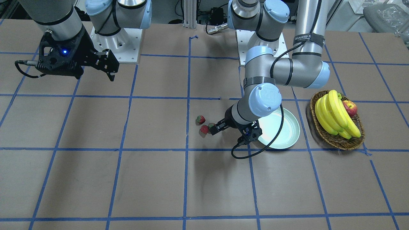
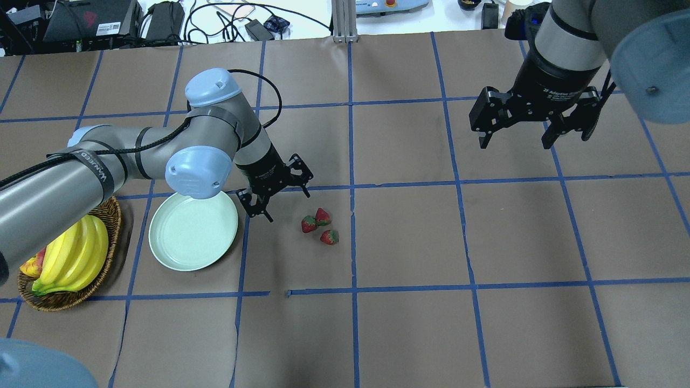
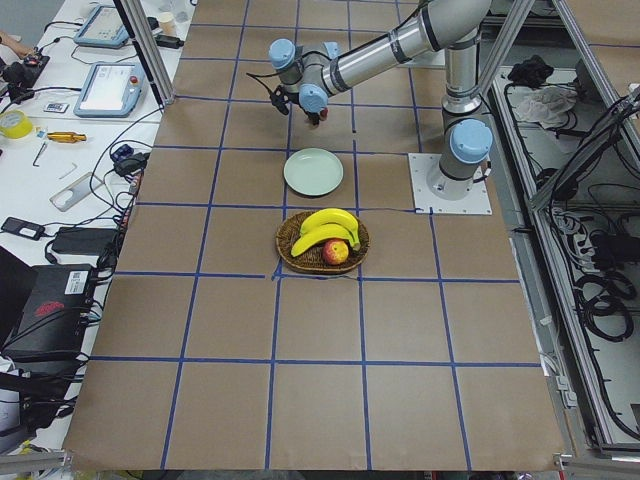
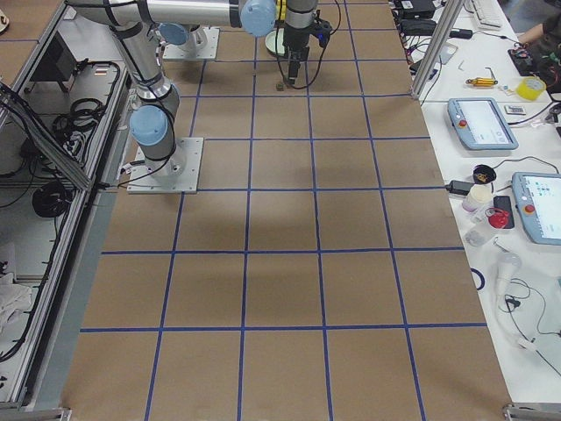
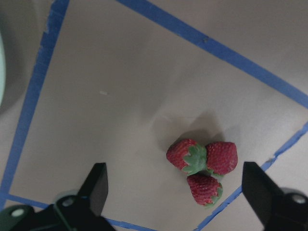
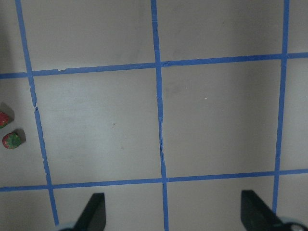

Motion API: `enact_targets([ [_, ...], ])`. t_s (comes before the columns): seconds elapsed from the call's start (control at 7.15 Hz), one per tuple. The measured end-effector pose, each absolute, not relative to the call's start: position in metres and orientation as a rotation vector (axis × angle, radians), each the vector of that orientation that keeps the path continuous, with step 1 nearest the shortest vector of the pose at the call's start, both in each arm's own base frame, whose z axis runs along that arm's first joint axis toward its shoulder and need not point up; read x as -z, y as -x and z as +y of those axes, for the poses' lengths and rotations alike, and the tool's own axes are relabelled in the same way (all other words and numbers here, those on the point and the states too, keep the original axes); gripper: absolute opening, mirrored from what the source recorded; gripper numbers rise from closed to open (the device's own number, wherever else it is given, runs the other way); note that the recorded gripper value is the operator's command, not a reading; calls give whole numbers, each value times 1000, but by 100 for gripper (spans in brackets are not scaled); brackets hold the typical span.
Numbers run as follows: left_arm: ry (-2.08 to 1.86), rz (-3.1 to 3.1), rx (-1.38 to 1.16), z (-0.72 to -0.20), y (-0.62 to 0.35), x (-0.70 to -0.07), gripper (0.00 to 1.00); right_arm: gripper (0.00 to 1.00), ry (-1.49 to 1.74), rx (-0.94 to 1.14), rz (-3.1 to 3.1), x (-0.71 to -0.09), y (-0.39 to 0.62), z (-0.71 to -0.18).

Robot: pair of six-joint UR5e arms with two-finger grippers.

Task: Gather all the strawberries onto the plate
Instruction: 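Move the left gripper over the strawberry cluster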

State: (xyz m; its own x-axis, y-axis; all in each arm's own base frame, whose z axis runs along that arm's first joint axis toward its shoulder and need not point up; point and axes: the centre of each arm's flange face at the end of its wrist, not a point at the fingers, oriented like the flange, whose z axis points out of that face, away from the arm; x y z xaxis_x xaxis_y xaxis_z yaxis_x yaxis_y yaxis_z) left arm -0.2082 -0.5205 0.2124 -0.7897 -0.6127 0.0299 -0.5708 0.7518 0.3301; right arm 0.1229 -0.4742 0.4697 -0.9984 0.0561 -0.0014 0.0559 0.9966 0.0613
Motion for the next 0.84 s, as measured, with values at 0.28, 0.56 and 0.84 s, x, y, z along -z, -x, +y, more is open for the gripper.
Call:
enact_targets([
  [0.28,-1171,-2739,515,-517,210,-206,100,100,-88,-98,3132,-469,-123,-475],
  [0.56,-1326,-2708,522,-517,208,-200,100,100,-88,-99,3132,-468,-123,-475],
  [0.84,-1563,-2707,367,-515,223,-203,100,100,-88,-101,3132,-468,-123,-475],
])
